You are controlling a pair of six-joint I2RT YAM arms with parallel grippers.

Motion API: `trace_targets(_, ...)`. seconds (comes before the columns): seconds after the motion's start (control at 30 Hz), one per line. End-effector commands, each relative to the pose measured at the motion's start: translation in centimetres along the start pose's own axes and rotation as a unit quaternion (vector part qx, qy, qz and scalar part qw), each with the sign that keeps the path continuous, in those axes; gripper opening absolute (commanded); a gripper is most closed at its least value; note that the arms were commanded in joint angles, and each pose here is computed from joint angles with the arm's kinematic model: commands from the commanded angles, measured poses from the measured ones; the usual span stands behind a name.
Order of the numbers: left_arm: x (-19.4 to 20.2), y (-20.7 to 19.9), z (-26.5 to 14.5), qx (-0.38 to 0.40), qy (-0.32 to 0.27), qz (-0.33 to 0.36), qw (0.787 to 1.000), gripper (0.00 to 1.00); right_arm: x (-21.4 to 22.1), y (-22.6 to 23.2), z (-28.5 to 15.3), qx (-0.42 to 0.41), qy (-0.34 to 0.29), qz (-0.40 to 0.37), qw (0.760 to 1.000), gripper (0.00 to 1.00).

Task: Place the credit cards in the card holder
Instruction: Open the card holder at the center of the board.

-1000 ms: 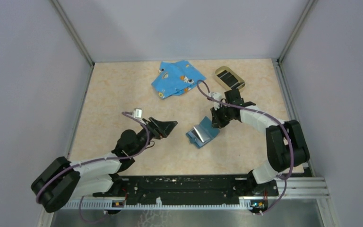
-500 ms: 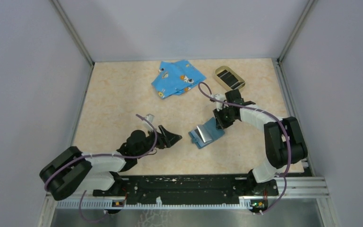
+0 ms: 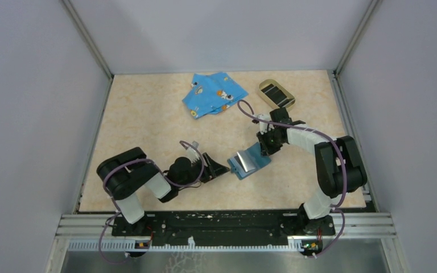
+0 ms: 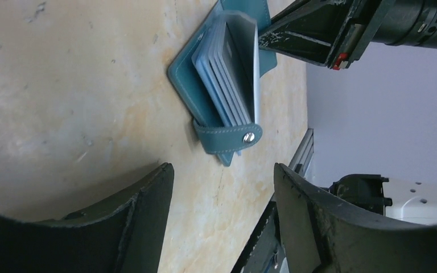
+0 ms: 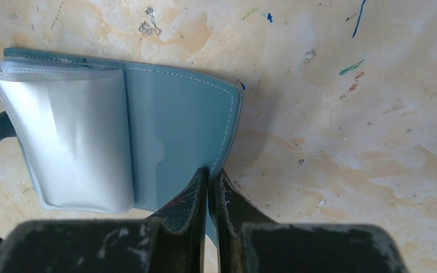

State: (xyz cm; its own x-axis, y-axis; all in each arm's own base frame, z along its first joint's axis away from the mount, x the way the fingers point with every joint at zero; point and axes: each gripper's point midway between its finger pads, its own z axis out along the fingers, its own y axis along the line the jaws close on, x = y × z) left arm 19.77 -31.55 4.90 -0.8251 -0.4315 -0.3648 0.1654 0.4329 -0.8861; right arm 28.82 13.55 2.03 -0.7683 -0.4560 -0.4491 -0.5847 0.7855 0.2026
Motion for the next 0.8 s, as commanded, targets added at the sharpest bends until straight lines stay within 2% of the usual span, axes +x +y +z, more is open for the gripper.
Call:
trace_targets(0.0,-0.5,-2.9,1.7,0.062,-0.006,-0.024,0.998,0.7,0.3,-0.5,0.2,0.008,0.018,-0.007,1.0,0.05)
trace_targets(0.2,-0.6,-1.8,2.8,0.043,-0.01,-0.037,0.998,0.59,0.3,-0.4,0.2,0.004,0.019,-0.008,1.0,0.04)
trace_targets(0.33,-0.6,-1.6,3.1,0.042,-0.011,-0.032,0.999,0.59,0.4,-0.4,0.3,0.003,0.022,-0.008,1.0,0.04)
trace_targets(0.5,-0.5,-3.1,3.7,0.092,-0.008,-0.021,0.996,0.59,0.8,-0.1,0.5,-0.007,0.029,-0.004,1.0,0.04)
trace_targets(0.77,0.0,-2.3,4.4,0.072,0.007,-0.018,0.997,0.57,0.8,0.1,0.6,-0.013,0.032,-0.005,0.999,0.04)
